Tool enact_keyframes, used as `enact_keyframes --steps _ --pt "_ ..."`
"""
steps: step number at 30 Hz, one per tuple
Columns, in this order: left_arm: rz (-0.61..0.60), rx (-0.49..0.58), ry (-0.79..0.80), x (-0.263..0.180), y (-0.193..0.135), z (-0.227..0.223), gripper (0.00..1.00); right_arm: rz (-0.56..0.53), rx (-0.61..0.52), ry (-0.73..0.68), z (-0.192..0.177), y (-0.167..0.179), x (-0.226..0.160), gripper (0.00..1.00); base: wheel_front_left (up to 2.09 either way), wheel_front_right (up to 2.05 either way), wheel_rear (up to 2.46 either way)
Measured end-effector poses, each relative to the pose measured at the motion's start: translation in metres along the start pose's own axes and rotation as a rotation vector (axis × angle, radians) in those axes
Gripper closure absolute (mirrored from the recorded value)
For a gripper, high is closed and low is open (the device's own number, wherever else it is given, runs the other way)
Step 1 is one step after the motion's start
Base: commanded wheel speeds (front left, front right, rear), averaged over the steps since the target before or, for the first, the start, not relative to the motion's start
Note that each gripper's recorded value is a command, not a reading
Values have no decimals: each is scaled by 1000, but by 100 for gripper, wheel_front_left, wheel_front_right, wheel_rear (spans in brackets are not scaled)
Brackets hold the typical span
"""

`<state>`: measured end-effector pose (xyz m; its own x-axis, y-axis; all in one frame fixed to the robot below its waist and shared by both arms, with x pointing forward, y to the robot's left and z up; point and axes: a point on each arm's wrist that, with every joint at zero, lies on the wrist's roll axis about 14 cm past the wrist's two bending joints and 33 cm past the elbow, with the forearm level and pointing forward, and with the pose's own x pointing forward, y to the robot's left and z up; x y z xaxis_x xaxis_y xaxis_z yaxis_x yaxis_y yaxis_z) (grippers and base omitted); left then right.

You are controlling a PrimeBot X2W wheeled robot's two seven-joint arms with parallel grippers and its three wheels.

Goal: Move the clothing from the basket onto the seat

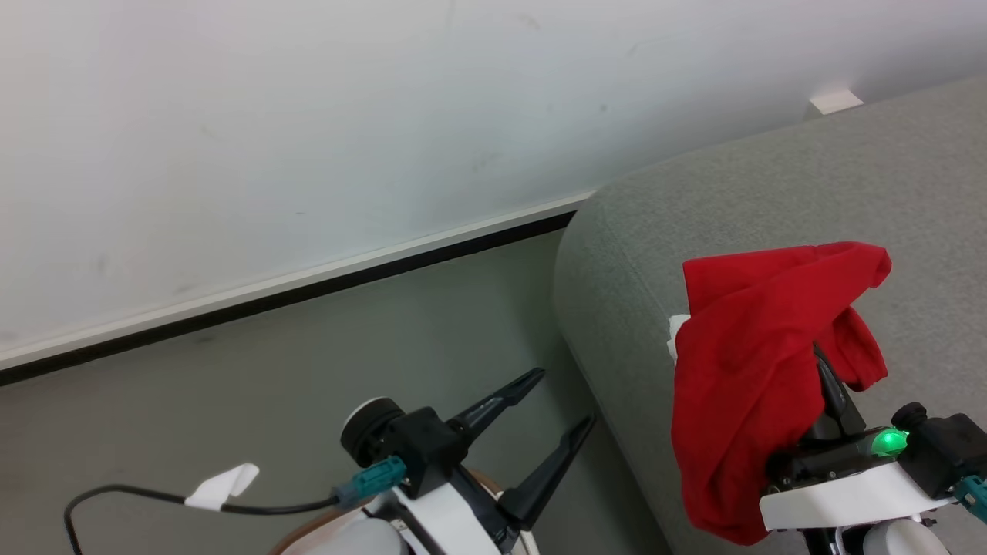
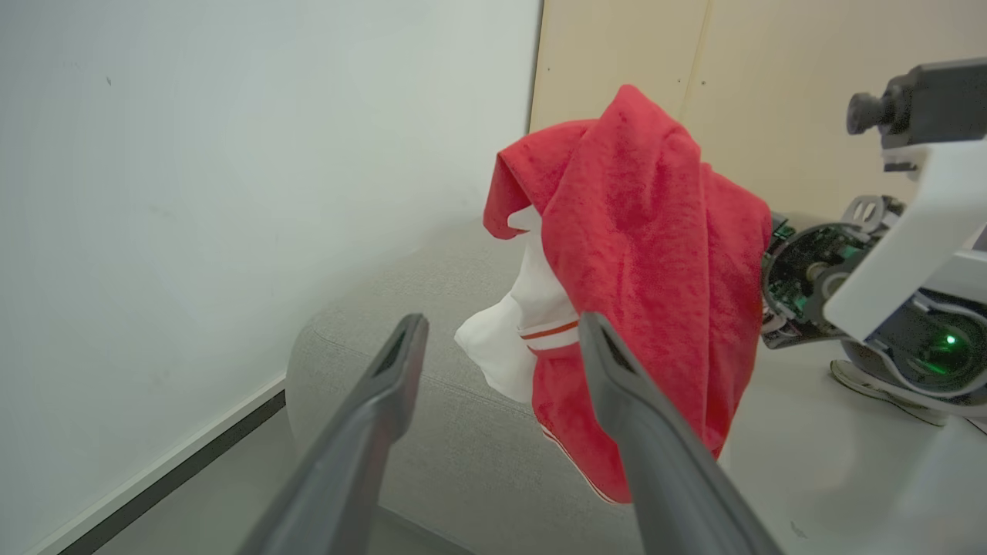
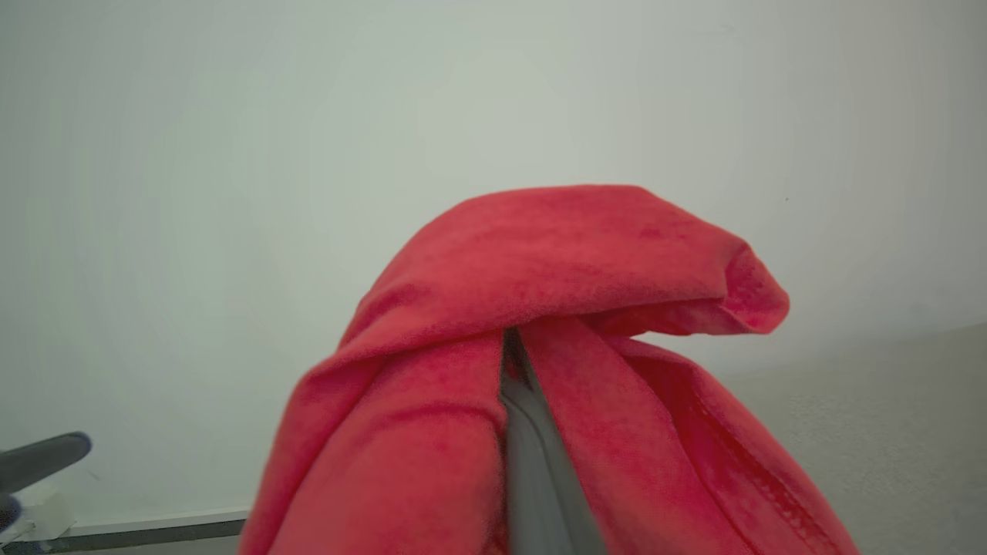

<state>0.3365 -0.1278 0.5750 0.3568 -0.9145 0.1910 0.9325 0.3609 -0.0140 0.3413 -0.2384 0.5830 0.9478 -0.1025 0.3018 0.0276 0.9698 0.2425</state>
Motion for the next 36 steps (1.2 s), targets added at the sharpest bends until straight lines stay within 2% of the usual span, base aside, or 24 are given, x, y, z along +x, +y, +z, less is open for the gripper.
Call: enact_keyframes --steps 8,15,21,28,32,36 --pt "-75 -15 7 17 -14 -12 0 -87 -36 -15 10 -26 -15 100 0 0 0" --pt "-72 -33 5 17 -8 -18 0 -85 -75 -32 18 -35 -1 100 0 0 0" --pt "-48 -50 4 16 14 -26 0 -88 -121 -70 37 -56 49 100 0 0 0" --pt "16 -59 29 7 63 -49 0 -130 -178 -86 50 -91 130 100 0 0 0" --pt "74 -79 33 -1 95 -64 0 -156 -220 -65 42 -111 175 100 0 0 0" --pt "131 -101 52 -12 122 -84 0 -195 -271 -5 16 -133 209 100 0 0 0"
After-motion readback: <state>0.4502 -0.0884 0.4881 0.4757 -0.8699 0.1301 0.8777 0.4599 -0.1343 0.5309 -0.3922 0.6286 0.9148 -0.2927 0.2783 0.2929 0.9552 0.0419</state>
